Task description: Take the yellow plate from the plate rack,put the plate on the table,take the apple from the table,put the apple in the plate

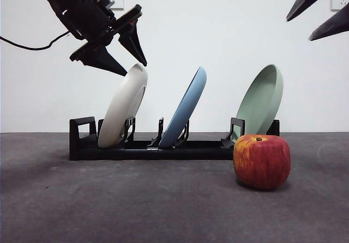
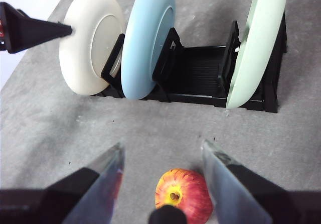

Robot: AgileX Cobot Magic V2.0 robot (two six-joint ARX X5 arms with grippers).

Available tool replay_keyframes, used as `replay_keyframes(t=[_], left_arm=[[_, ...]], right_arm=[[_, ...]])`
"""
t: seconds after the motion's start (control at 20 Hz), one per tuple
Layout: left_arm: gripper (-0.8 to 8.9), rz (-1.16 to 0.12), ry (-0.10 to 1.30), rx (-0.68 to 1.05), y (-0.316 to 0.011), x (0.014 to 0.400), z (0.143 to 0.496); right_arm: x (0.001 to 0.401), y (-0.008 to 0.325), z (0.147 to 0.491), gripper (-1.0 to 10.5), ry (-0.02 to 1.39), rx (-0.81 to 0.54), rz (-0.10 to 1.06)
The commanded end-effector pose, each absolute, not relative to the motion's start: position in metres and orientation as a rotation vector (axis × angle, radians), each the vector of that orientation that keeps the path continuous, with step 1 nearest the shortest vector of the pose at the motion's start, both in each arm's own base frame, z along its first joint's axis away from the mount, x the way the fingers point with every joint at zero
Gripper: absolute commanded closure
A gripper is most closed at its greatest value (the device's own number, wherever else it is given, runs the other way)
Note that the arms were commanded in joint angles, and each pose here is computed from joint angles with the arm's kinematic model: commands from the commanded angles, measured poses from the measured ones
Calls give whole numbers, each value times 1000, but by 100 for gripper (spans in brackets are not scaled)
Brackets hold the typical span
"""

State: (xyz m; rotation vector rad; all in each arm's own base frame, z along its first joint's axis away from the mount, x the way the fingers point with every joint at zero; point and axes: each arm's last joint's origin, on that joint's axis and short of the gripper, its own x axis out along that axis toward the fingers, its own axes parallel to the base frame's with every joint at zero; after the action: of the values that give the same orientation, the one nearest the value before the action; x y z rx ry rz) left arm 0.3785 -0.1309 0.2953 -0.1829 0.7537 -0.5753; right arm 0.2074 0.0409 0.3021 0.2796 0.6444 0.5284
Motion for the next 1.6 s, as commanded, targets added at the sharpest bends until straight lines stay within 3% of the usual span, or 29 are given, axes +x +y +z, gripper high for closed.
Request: replay_keyframes(t=[0.05, 0.2, 0.3, 0.35, 0.75, 1.05, 1.35, 1.6], left_arm=[[535, -597, 742, -162, -132, 379, 295], [566, -591, 775, -161, -131, 377, 293], [772, -596, 782, -143, -131, 376, 292], [830, -599, 784, -137, -131, 376, 291], [822, -640, 780, -153, -131, 372, 304], [822, -722, 680, -116, -139, 342, 377], [822, -851, 574, 6, -143, 268, 455], [822, -938, 509, 65, -125, 189, 490]], right_arm=[[208, 41, 303, 690, 636, 269, 527], [208, 41, 303, 691, 636, 269, 527], [208, 41, 303, 695, 636, 269, 528], [208, 41, 303, 695, 637, 269, 528], [208, 41, 303, 695, 636, 269, 527], [208, 41, 303, 695, 637, 269, 528], [208, 41, 303, 695, 636, 269, 527], [208, 41, 303, 694, 636, 270, 527]])
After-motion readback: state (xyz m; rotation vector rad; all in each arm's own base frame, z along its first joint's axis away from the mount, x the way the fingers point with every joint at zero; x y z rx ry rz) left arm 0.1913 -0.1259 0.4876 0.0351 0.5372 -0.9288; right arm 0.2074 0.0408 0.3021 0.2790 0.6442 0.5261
